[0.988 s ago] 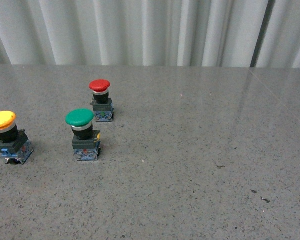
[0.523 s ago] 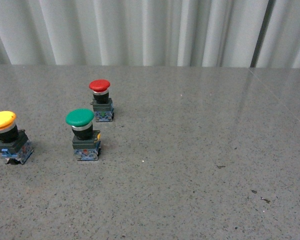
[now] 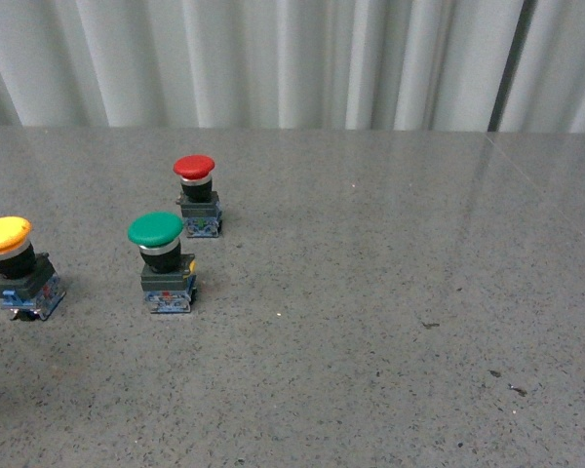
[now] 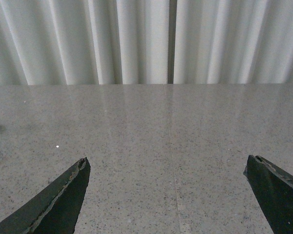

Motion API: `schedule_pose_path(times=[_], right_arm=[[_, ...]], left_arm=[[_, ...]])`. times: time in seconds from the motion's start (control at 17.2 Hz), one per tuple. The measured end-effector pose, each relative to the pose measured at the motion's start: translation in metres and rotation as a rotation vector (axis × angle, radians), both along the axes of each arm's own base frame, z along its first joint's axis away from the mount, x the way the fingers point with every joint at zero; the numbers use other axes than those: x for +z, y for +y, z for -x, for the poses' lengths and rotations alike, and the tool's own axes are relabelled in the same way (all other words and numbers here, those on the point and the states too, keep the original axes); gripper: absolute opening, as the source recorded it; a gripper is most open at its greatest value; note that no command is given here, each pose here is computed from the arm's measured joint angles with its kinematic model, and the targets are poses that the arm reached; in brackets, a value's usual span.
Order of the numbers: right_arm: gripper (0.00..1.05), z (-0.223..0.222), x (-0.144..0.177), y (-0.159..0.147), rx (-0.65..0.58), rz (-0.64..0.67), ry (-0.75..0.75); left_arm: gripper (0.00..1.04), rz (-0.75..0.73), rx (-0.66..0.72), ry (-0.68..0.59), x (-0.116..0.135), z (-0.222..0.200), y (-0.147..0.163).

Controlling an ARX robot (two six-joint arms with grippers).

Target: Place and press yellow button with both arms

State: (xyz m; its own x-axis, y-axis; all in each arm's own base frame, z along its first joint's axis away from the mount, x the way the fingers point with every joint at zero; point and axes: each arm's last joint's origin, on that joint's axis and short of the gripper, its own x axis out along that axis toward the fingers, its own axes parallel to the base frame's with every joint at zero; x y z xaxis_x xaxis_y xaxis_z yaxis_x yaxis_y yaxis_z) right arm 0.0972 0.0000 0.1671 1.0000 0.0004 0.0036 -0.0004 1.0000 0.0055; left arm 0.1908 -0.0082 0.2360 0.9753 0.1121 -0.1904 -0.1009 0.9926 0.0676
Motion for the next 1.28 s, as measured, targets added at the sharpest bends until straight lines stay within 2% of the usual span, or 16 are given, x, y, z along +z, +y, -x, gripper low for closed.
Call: schedule_pose_path(times=[0.17, 0.29, 0.52, 0.7, 0.93, 1.1, 1.28], right_arm=[[0.98, 0.0, 0.0, 0.0, 0.0, 0.0, 0.0], [0.98, 0.0, 0.0, 0.0, 0.0, 0.0, 0.0], [0.98, 0.0, 0.0, 0.0, 0.0, 0.0, 0.0], [0.98, 0.0, 0.0, 0.0, 0.0, 0.0, 0.0], [0.98, 0.0, 0.0, 0.0, 0.0, 0.0, 0.0], [0.98, 0.0, 0.0, 0.0, 0.0, 0.0, 0.0], [0.98, 0.0, 0.0, 0.0, 0.0, 0.0, 0.0]], left_arm=[[0.98, 0.018, -0.117, 0.138, -0.007, -0.052, -0.007], [0.98, -0.001, -0.122, 0.198, -0.019, -0.075, -0.008], [0.98, 0.043, -0.136, 0.375, -0.062, -0.095, -0.006], [0.97, 0.052, -0.166, 0.399, -0.073, -0.096, -0.01], [0.76, 0.044, -0.176, 0.404, -0.073, -0.095, -0.014], [0.56, 0.032, -0.171, 0.411, -0.071, -0.091, -0.015], [0.42, 0.021, -0.168, 0.395, -0.064, -0.088, -0.015]])
